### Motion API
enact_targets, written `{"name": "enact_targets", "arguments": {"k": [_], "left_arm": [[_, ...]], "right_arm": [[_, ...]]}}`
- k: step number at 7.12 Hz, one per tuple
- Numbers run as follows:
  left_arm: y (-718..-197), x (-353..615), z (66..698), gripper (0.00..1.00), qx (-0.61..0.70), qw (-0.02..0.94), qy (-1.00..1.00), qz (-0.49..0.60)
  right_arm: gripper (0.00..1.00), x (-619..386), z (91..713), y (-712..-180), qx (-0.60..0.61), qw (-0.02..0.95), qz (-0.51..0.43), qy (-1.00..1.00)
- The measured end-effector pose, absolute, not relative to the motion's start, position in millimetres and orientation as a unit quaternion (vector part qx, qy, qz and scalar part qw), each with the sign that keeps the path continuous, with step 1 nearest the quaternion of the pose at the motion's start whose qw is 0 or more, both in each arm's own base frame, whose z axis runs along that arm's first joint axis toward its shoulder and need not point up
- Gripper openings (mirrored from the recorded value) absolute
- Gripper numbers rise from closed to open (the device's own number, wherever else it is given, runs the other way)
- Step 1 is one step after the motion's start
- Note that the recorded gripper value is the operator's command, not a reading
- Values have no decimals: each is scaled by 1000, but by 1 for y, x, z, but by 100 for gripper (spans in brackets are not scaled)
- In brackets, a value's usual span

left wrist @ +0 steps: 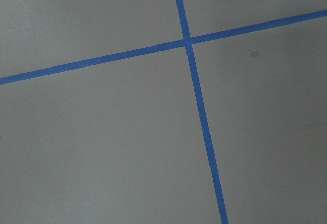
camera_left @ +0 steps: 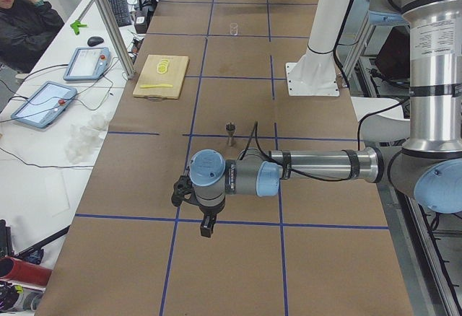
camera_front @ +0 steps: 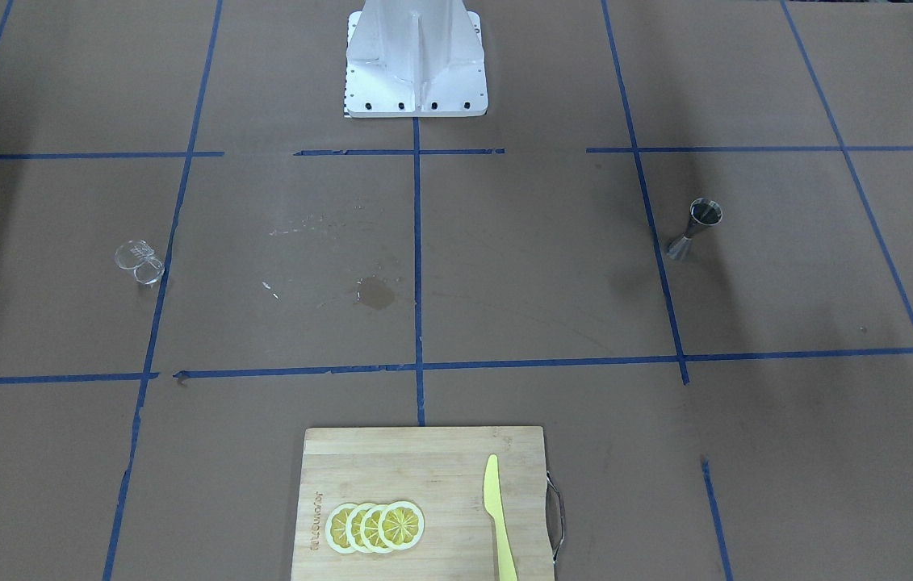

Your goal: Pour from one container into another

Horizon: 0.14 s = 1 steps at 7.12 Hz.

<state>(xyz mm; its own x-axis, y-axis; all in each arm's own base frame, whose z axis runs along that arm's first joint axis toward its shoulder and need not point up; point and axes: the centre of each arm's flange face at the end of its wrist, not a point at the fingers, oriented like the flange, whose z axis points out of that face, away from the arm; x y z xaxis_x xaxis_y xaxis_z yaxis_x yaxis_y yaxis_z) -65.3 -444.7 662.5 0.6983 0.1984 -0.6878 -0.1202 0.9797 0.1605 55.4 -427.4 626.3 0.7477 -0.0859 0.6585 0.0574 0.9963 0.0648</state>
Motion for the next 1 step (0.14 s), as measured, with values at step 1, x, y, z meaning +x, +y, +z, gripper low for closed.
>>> {"name": "enact_targets", "arguments": {"k": [1], "left_arm": [[-445, -65, 663, 100, 51, 920, 379, 86]], "right_arm": [[100, 55, 626, -427, 20, 935, -38, -353]]}}
